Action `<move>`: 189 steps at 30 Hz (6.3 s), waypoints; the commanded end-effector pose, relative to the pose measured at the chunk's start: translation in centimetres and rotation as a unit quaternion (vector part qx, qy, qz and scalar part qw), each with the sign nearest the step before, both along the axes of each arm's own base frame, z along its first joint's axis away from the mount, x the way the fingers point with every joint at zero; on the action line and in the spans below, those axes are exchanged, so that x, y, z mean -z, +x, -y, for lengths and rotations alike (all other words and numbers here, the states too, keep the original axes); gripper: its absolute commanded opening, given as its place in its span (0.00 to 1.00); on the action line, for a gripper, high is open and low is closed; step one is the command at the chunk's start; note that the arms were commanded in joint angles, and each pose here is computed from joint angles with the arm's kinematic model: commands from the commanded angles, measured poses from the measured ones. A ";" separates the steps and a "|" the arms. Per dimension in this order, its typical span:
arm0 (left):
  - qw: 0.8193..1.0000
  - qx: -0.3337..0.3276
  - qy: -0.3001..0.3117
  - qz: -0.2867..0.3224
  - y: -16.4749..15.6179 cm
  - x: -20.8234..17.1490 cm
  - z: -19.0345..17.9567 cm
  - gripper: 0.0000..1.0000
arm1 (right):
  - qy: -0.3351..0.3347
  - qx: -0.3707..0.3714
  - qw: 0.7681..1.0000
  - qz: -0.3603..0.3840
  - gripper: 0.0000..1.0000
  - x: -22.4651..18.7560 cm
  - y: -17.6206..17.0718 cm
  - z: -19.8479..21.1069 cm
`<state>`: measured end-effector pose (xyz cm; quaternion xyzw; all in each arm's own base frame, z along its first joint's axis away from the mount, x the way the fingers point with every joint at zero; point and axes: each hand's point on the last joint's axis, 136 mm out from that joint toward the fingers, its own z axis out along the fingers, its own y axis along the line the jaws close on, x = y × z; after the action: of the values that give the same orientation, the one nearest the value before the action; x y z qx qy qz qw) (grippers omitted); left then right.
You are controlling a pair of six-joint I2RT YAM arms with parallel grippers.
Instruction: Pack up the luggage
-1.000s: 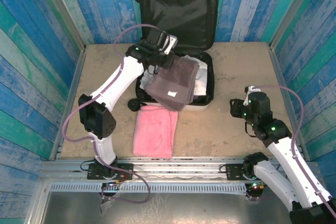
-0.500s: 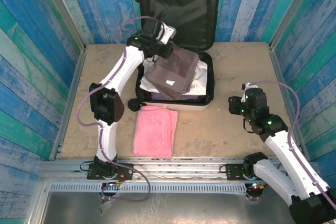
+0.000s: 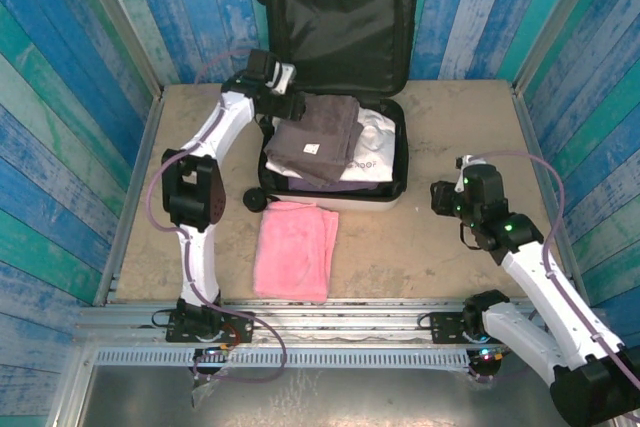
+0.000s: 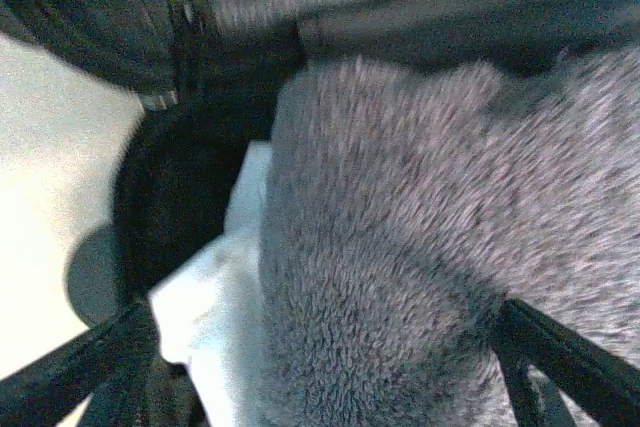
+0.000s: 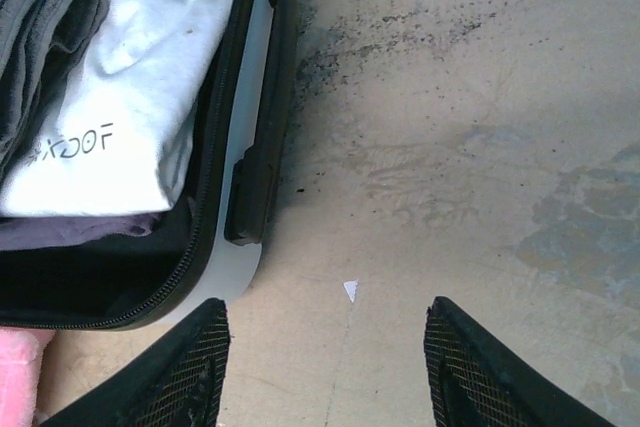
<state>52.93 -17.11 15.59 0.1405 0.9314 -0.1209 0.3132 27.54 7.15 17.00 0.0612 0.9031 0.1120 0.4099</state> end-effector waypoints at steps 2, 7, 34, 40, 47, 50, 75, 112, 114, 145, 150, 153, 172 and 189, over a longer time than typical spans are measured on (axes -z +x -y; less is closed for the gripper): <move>0.998 -0.033 -0.039 0.034 -3.1 -5.1 -0.6 0.84 | 0.026 -0.034 0.999 0.018 0.52 -1.7 1.0 -1.7; 0.990 -0.123 -0.049 0.046 -6.9 -5.5 -3.7 0.87 | 0.087 -0.130 0.988 -0.011 0.55 -2.4 1.2 -6.1; 0.903 -0.338 -0.232 -0.126 -29.6 8.3 -8.3 0.93 | 0.172 -0.202 0.949 -0.173 0.91 12.4 -7.2 -27.5; 0.899 -0.333 -0.234 -0.164 -30.7 11.0 -7.6 0.94 | 0.159 -0.195 0.945 -0.210 0.90 16.1 -7.7 -30.0; 0.897 -0.304 -0.233 -0.221 -32.8 14.3 -4.9 0.98 | 0.135 -0.186 0.945 -0.234 0.80 19.4 -8.3 -30.4; 0.890 -0.299 -0.245 -0.240 -33.6 15.4 -4.2 0.90 | 0.112 -0.193 0.947 -0.231 0.65 19.6 -8.2 -30.1; 0.936 0.027 -0.351 0.010 -26.0 -18.1 10.1 0.00 | 0.040 -0.261 0.962 0.064 0.01 -6.2 -4.0 -25.9; 0.981 -0.095 -0.150 -0.082 -0.7 -0.6 12.1 0.37 | 0.020 -0.187 0.978 -0.095 0.66 2.7 19.5 -11.8; 0.981 -0.097 -0.152 -0.068 -0.5 -1.4 11.7 0.60 | 0.017 -0.177 0.980 -0.090 0.68 1.4 19.4 -10.4; 0.971 -0.040 -0.229 0.048 -7.5 -14.9 17.4 0.66 | 0.050 -0.186 0.976 -0.105 0.22 6.3 24.5 -10.7; 0.973 -0.041 -0.228 -0.018 -7.0 -8.5 19.9 0.60 | 0.075 -0.192 0.971 -0.117 0.24 7.5 24.4 -11.4; 0.974 -0.055 -0.211 -0.053 -6.9 -4.5 20.2 0.53 | 0.070 -0.194 0.973 -0.105 0.32 6.1 24.1 -11.3; 0.970 -0.067 -0.223 -0.072 -8.3 -0.8 19.4 0.48 | 0.081 -0.191 0.977 -0.051 0.24 -2.1 24.1 -10.2; 0.971 -0.081 -0.209 -0.087 -9.0 2.2 18.6 0.49 | 0.060 -0.174 0.972 -0.144 0.14 8.2 25.4 -11.2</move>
<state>45.42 -36.78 13.84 -0.0049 0.9062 -0.3142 0.2830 53.99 17.70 11.48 -0.0560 0.9284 0.2352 0.2823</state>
